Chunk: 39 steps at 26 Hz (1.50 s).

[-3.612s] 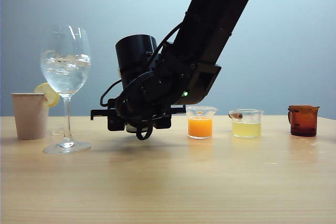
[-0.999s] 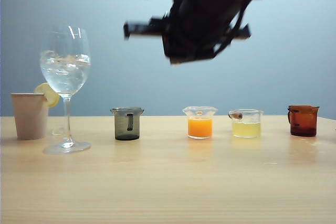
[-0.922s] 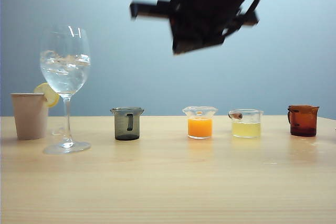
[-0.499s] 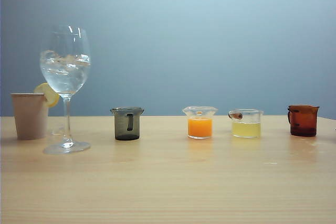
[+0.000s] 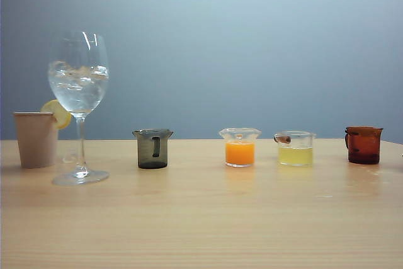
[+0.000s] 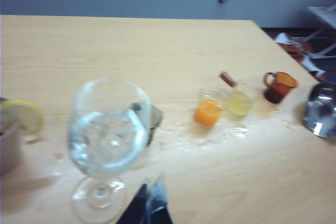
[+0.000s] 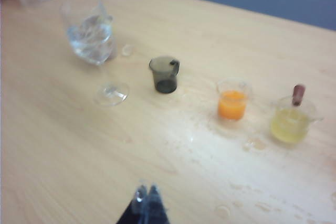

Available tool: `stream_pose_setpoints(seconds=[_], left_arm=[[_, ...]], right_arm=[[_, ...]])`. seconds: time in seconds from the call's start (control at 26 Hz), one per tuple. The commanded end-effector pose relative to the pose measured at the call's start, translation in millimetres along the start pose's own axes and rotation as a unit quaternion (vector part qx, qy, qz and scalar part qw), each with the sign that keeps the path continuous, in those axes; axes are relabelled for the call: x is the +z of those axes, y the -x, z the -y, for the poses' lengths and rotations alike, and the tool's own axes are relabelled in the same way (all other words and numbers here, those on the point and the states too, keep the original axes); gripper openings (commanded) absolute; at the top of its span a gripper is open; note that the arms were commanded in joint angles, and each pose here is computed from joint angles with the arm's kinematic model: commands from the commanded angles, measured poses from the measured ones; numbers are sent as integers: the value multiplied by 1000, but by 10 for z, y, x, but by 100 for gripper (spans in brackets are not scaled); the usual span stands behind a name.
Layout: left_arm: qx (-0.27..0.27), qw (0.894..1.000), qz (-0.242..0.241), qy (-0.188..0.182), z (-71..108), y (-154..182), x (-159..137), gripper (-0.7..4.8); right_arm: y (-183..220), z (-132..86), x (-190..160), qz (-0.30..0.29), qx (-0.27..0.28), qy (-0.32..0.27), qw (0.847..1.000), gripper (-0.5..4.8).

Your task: Pick up the first measuring cup from the left, pour the coconut rum inside into the goblet, and finally put the measuring cup back in its original place.

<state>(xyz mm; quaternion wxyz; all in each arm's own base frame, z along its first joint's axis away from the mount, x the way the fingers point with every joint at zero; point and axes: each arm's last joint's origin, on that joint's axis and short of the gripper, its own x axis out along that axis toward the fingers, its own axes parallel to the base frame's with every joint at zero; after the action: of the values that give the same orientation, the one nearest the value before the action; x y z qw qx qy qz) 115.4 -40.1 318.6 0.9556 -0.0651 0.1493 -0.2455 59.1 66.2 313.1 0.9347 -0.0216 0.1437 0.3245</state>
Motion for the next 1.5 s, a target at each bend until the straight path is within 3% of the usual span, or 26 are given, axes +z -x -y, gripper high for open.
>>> stream_pose_setpoints(seconds=[0.04,0.23,0.54,0.65,0.92,1.08,1.5], left_arm=[[-23,998,49,8,-11,22,-175,-4],[-20,995,92,16,-35,74,-393,-5],[-19,997,77,23,-108,-13,-760,-5],[-23,993,114,26,-156,-104,-917,-5],[-26,991,129,14,-273,-296,-1412,-5],[-16,992,121,-22,-285,-306,-1454,-5],[-18,995,103,-5,-289,-314,-1487,-4]], right_arm=[[-11,31,-229,59,-1,-21,998,-5],[-118,44,-475,75,-10,-26,997,-5],[-383,12,-880,45,20,-15,999,-5],[-467,9,-1016,52,20,-17,998,-5],[-560,12,-1277,11,29,-11,999,-5],[-576,10,-1330,4,35,-19,999,-5],[-601,22,-1428,-15,23,-12,1000,0]])
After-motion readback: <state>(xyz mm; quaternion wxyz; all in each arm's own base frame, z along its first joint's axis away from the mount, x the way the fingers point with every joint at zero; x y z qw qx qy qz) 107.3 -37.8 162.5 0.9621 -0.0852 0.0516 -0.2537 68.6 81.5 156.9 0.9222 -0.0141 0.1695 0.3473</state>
